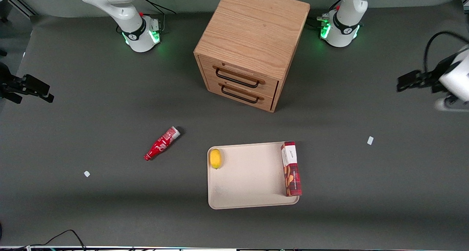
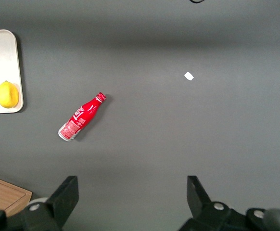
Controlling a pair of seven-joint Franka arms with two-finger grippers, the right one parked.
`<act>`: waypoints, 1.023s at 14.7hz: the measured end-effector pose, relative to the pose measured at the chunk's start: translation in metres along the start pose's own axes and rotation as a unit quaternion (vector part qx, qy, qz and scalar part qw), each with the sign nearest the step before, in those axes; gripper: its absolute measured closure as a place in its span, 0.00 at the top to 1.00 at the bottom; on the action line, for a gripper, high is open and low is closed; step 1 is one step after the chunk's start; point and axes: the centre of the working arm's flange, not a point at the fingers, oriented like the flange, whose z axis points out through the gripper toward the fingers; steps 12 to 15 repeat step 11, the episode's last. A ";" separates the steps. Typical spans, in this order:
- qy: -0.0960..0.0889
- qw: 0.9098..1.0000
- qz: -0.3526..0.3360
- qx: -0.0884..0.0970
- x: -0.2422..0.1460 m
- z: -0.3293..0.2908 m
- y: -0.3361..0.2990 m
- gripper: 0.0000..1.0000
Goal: Place red cookie box on tray
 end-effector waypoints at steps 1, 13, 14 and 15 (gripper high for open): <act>0.001 1.000 0.004 -0.003 -0.016 0.000 -0.012 1.00; 0.023 0.999 0.021 -0.006 -0.069 -0.006 -0.023 1.00; 0.023 0.999 0.021 -0.006 -0.069 -0.006 -0.023 1.00; 0.023 0.999 0.021 -0.006 -0.069 -0.006 -0.023 1.00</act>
